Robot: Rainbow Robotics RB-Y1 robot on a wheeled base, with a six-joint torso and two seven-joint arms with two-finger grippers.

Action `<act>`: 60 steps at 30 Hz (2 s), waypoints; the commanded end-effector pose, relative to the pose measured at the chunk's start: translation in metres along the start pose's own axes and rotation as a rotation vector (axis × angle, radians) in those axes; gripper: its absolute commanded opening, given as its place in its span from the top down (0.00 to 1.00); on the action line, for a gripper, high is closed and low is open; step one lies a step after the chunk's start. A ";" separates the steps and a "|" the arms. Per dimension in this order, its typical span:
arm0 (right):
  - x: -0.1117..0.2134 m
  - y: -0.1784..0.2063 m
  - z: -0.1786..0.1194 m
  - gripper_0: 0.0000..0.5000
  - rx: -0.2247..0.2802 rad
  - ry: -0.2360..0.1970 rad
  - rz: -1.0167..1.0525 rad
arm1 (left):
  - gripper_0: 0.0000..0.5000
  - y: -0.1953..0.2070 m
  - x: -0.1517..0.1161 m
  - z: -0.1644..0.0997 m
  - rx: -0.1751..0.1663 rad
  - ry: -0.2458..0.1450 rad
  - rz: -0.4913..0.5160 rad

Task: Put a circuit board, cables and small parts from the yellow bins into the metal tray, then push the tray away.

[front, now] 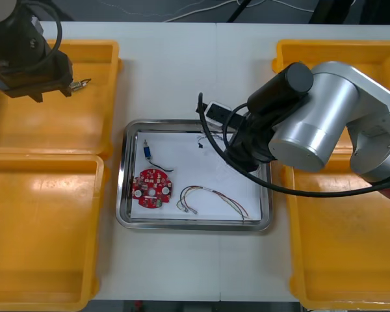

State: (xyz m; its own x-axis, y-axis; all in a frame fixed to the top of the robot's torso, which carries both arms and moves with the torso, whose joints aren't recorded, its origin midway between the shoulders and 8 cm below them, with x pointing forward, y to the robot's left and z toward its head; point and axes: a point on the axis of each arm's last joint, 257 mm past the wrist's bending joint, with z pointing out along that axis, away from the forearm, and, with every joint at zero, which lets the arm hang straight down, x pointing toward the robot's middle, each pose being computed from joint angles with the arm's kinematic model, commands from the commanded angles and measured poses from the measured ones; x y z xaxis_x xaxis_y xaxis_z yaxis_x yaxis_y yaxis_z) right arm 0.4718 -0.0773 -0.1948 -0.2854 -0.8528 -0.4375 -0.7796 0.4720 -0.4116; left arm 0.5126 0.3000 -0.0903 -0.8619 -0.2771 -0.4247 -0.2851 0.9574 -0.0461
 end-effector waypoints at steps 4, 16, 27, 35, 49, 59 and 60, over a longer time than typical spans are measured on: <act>-0.014 0.007 0.027 1.00 -0.008 0.015 -0.126 | 0.00 0.040 -0.053 -0.013 -0.031 -0.109 0.014; -0.013 0.009 0.055 1.00 -0.049 0.074 -0.202 | 0.00 0.062 -0.082 0.009 0.017 -0.141 -0.076; -0.010 0.010 0.056 0.00 -0.041 0.084 -0.225 | 0.00 0.066 -0.095 0.013 0.012 -0.181 0.050; -0.007 0.003 0.039 0.00 -0.032 0.106 -0.217 | 0.00 0.071 -0.098 0.014 -0.025 -0.190 0.296; -0.008 -0.026 -0.018 0.00 -0.064 0.107 -0.028 | 0.00 0.063 -0.105 0.029 -0.094 -0.231 0.650; 0.027 -0.061 -0.065 0.00 -0.008 0.154 0.291 | 0.00 0.047 -0.114 0.047 -0.080 -0.234 0.792; 0.031 -0.063 -0.067 0.00 -0.005 0.161 0.310 | 0.00 0.046 -0.115 0.049 -0.072 -0.237 0.800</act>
State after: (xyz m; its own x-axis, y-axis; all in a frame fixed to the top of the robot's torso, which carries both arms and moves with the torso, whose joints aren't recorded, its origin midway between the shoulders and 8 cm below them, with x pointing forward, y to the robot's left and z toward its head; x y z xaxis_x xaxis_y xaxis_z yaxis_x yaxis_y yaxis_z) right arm 0.4749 -0.1253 -0.1479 -0.5395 -0.7538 -0.3752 -0.7082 0.6473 -0.2820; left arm 0.6015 0.3913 -0.1048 -0.7471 0.4997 -0.4384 0.3249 0.8498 0.4151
